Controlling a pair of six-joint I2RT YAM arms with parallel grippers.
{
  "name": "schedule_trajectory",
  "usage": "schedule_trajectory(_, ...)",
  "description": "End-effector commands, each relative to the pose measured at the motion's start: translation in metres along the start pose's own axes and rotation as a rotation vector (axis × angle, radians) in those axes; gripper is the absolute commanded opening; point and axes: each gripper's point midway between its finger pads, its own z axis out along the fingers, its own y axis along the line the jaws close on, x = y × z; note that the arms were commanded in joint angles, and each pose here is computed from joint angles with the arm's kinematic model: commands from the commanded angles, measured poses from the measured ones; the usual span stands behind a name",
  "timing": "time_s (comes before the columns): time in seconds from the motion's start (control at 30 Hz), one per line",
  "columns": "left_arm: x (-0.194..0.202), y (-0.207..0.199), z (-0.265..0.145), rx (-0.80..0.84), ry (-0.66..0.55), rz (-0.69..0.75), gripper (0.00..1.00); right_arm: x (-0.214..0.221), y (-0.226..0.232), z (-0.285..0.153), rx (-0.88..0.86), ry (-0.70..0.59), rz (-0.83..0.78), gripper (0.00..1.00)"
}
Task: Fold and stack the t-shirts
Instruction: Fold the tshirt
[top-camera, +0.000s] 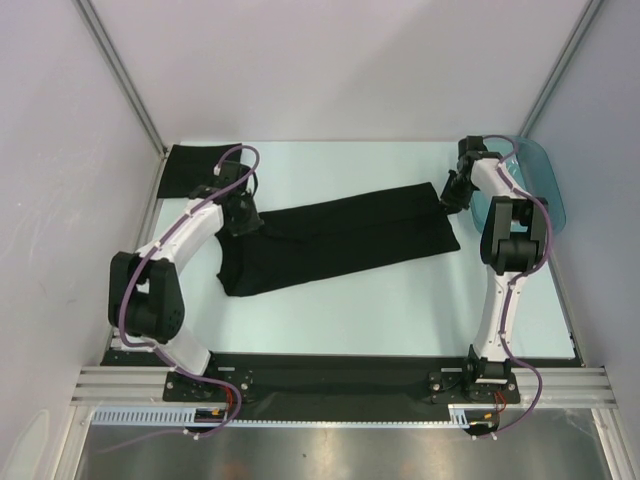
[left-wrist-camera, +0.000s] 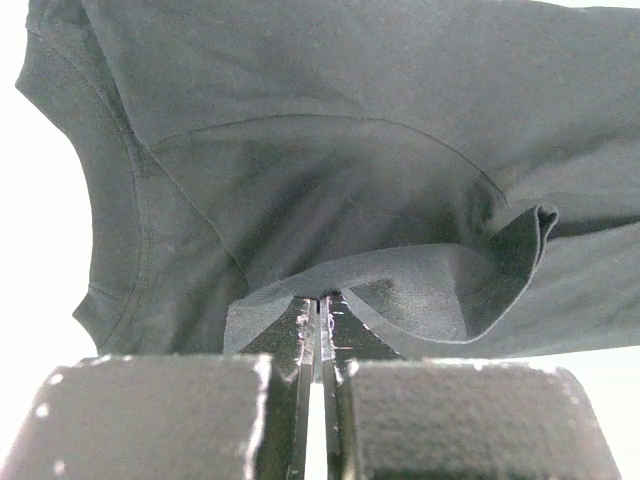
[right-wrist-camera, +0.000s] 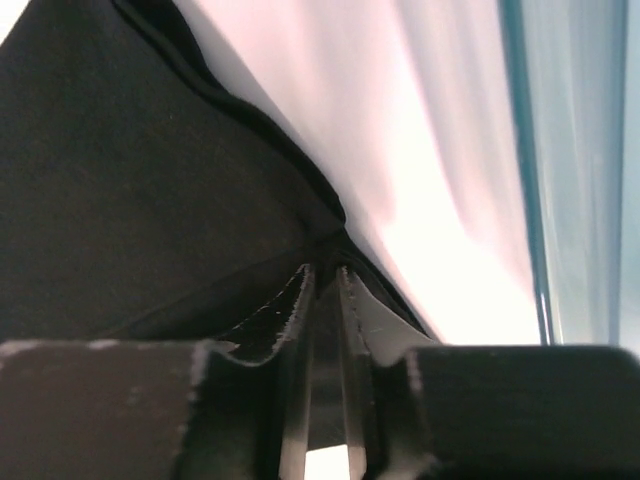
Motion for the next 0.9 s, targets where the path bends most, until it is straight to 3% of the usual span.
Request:
schedule_trajectory(0.0,-0.025,-0.004,0.000,0.010,-0.051,0.009,0.00,-0.016,0.005,-0.002,-0.006,-0.039,-0.026,0.21)
schedule_trajectory(0.03,-0.027,-0.002,0.001,-0.002,-0.055,0.009,0.14,-0.016,0.005,-0.002,-0.003,-0.035,-0.026,0.23)
schedule_trajectory(0.2,-0.053,0.005,-0.020,-0.064,-0.135,0.011,0.50,-0.026,0.007,-0.015,0.012,-0.059,-0.035,0.40)
schedule_trajectory(0.23,-0.057,0.006,-0.026,-0.073,-0.152,0.015,0.67,-0.026,0.006,-0.019,0.015,-0.063,-0.038,0.44)
schedule_trajectory(0.27,-0.060,0.009,-0.032,-0.084,-0.167,0.022,0.69,-0.028,0.006,-0.023,0.017,-0.071,-0.038,0.47)
schedule_trajectory(0.47,-0.048,0.018,-0.076,-0.059,-0.208,0.023,0.76,-0.028,0.000,-0.059,0.066,-0.090,-0.058,0.58)
schedule_trajectory(0.7,0.062,0.035,-0.074,0.070,-0.040,-0.080,0.73,0.006,0.033,-0.088,-0.040,-0.067,-0.115,0.61)
schedule_trajectory(0.87,0.097,0.051,-0.073,0.051,-0.004,-0.130,0.71,0.065,0.075,-0.095,-0.149,-0.001,-0.238,0.61)
